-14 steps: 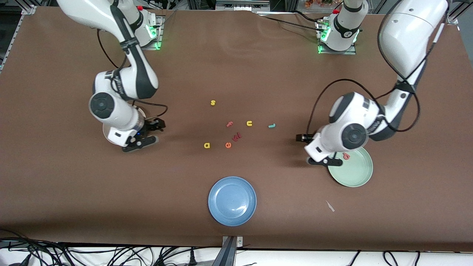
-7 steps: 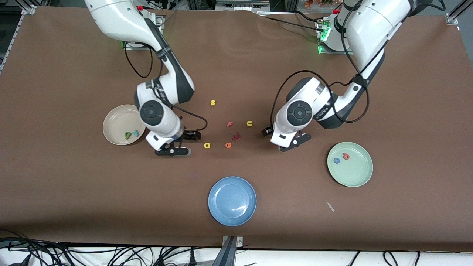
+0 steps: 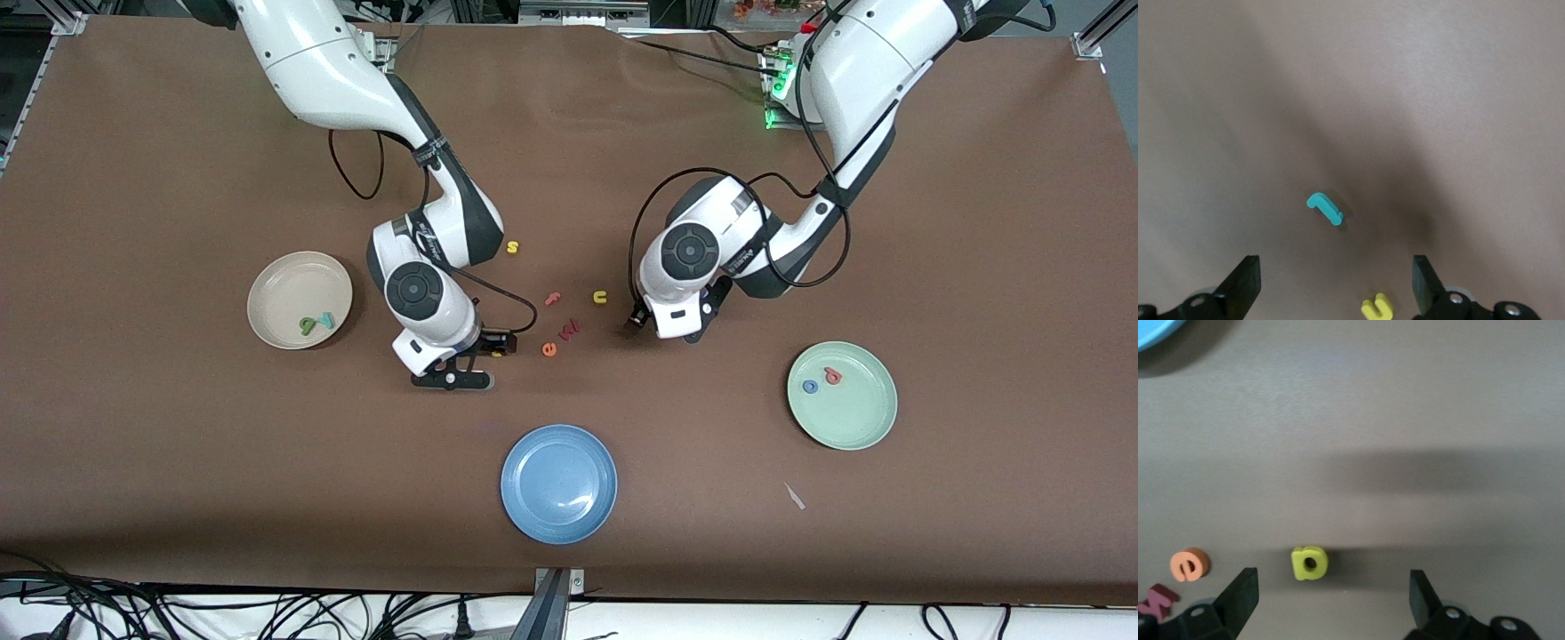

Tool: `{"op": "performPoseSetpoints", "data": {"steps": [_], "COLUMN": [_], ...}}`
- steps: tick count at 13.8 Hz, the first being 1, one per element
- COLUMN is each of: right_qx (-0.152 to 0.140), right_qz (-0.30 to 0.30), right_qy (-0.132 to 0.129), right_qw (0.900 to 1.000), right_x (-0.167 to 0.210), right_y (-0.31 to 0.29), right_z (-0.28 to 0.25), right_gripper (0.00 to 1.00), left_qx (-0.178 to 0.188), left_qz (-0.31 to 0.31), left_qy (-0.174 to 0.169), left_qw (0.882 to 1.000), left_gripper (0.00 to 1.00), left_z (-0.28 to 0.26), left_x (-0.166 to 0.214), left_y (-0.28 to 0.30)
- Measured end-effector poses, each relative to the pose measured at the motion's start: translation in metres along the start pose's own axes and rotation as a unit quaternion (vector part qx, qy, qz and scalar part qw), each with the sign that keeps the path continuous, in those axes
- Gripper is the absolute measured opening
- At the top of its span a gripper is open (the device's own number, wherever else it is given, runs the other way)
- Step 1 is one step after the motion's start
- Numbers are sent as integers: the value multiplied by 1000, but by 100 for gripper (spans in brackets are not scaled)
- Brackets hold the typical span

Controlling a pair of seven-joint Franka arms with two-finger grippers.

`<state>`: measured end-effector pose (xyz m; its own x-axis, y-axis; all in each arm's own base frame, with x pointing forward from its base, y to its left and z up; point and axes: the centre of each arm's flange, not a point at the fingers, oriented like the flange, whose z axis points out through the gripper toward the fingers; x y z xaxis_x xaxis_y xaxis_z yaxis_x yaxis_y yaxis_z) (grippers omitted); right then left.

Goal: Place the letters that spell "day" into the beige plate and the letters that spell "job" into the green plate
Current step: 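Grasp yellow a with the right gripper while the left gripper reaches cyan l, then grasp cyan l with the left gripper while the right gripper holds yellow a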

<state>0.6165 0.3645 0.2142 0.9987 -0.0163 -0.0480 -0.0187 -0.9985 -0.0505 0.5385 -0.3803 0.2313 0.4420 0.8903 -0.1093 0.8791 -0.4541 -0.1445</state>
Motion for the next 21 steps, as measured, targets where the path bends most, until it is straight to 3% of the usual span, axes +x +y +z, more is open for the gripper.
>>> {"op": "performPoseSetpoints", "data": {"steps": [5,8,11,12,13,14,15,16,17,18,21], "right_qx": [-3,-7,-8,-9,-9,-9,-10,-10,-10,-10,-8], "right_qz": [-35,-43,-46,-47,-50,-53,-56,-57,-58,-57,-57], "right_qy": [-13,-19,-24,-26,-28,-30,-31,-31,-30,-30,-27], "right_qw": [999,999,999,999,998,998,998,998,998,998,998], "right_x": [-1,-2,-4,-5,-7,-10,-13,-14,-13,-13,-11], "right_y": [-7,-6,-6,-7,-10,-13,-17,-19,-19,-19,-21], "right_z": [13,24,31,33,37,40,43,43,42,42,38], "right_gripper": [100,99,94,94,87,79,79,70,70,64,30], "left_qx": [-40,-40,-37,-42,-44,-44,-42,-43,-44,-46,-46], "left_qz": [-89,-118,-184,-196,-203,-207,-209,-209,-210,-211,-212], "left_qy": [82,79,42,32,26,24,23,19,15,12,12], "left_qw": [992,989,981,979,978,977,977,977,977,976,976], "left_gripper": [100,100,99,94,94,87,79,79,70,63,63], "left_z": [50,58,53,51,50,52,55,59,62,64,63], "left_x": [-31,-22,6,15,19,20,17,12,9,7,7], "left_y": [-26,-27,-19,-17,-15,-15,-15,-15,-15,-15,-15]}}
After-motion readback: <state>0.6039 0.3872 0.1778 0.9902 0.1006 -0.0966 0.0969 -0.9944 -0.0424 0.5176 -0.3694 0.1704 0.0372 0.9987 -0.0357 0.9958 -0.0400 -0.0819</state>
